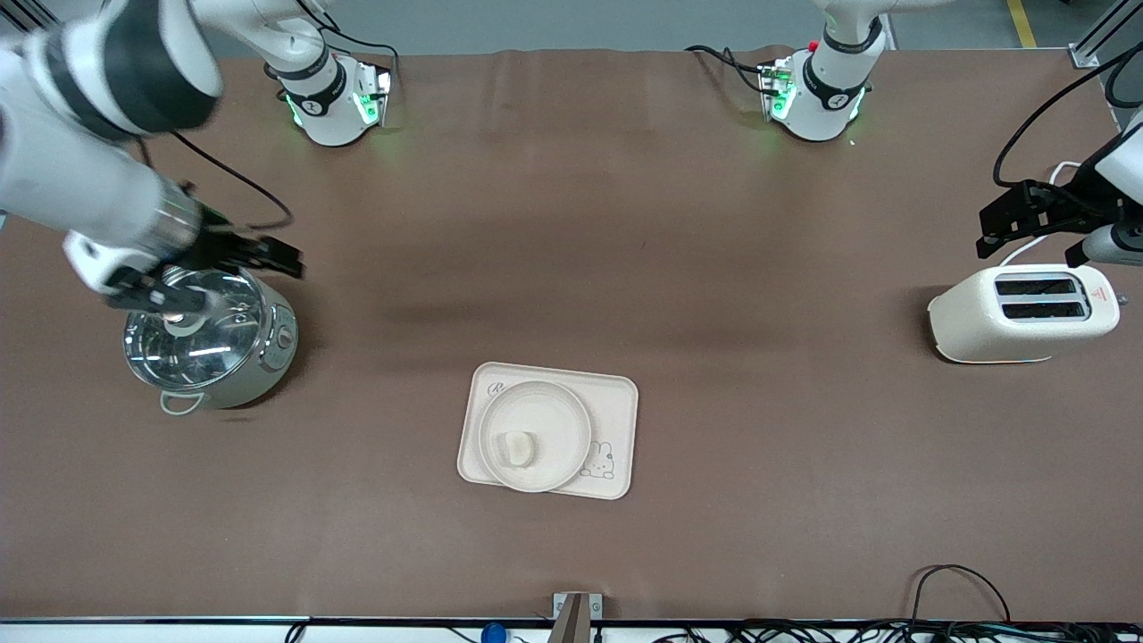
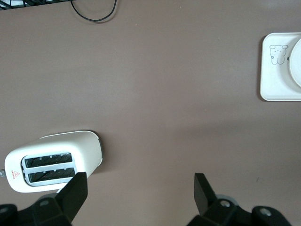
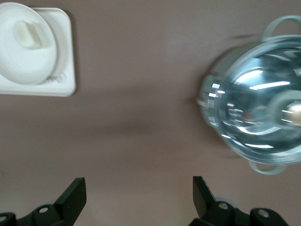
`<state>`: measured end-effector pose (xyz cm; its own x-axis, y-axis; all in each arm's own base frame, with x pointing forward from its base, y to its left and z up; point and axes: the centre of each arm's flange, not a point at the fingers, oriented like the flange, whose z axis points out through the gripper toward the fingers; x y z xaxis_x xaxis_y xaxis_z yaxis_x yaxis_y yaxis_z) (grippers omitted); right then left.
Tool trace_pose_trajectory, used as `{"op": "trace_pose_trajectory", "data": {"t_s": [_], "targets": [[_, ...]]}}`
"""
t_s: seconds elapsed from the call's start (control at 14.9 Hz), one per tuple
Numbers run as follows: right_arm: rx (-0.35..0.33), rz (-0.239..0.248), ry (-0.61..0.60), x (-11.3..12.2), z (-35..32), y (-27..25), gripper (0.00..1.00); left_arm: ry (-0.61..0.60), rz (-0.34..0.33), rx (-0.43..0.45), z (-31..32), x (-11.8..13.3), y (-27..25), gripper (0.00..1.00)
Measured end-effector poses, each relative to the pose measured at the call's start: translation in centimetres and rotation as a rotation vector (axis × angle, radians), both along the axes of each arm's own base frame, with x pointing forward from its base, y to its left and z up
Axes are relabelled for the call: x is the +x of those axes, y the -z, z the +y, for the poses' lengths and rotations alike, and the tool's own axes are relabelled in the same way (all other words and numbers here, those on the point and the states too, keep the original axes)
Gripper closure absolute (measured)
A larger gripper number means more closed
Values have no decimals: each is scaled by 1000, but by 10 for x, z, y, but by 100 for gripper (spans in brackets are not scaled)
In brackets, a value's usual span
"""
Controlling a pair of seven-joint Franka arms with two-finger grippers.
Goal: Place bun in plate and plate on tray
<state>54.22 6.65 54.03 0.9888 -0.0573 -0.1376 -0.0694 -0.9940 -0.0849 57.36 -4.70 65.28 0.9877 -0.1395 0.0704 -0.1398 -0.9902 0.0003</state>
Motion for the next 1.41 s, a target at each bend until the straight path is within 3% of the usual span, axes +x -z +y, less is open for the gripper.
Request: {"op": "trace_pose_trajectory", "data": {"t_s": [0.27, 0.6, 1.01, 1.41], "targets": [[-36, 23, -53, -35, -71, -43, 0, 0, -4, 0, 0, 0, 0, 0], [-86, -10, -93, -47, -141, -80, 0, -1, -4, 0, 0, 1, 0, 0], [-115, -81, -151, -52, -104, -145, 0, -3, -5, 0, 2, 1, 0, 0], [-120, -98, -129, -49, -99, -149, 0, -7, -5, 1, 4, 1, 0, 0]]}}
